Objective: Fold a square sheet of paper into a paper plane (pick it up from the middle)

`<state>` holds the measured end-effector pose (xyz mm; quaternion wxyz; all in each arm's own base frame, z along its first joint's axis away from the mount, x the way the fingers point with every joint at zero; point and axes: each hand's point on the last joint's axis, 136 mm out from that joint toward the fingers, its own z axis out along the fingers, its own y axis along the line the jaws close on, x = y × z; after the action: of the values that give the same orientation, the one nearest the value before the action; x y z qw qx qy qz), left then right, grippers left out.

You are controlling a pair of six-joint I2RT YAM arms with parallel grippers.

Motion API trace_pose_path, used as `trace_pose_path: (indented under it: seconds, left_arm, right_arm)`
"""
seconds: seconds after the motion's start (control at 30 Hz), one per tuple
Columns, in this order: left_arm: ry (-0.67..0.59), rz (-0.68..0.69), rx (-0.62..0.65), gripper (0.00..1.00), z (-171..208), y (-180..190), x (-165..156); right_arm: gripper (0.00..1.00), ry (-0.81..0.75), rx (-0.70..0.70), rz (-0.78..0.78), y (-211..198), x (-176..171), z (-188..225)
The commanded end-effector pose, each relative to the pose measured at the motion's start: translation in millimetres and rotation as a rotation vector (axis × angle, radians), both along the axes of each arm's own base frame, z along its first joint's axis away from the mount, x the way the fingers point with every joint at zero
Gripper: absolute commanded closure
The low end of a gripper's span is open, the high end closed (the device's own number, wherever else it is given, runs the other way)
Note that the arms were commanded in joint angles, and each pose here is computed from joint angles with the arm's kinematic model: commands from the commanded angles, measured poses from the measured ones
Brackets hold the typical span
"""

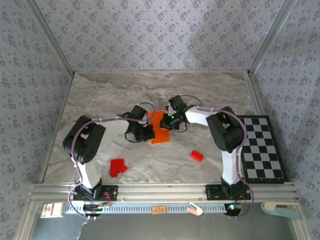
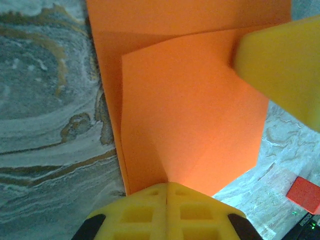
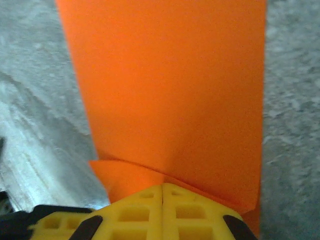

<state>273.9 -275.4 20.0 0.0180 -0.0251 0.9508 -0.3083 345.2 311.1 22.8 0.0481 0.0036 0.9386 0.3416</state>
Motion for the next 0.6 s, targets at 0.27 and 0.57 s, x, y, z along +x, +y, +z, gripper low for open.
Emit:
trace_pose_path:
  seconds: [0.27, 0.57]
  left_arm:
    - [-0.050, -0.051, -0.066, 0.90, 19.4, -17.4, 16.2]
    - [-0.028, -0.093, -0.051, 0.89, 3.8, -26.0, 13.8]
  right_arm:
    - [0.99, 0.111, -0.114, -0.017, -20.2, -19.3, -43.0]
    - [0.99, 0.140, -0.120, -0.022, -22.1, -22.5, -49.7]
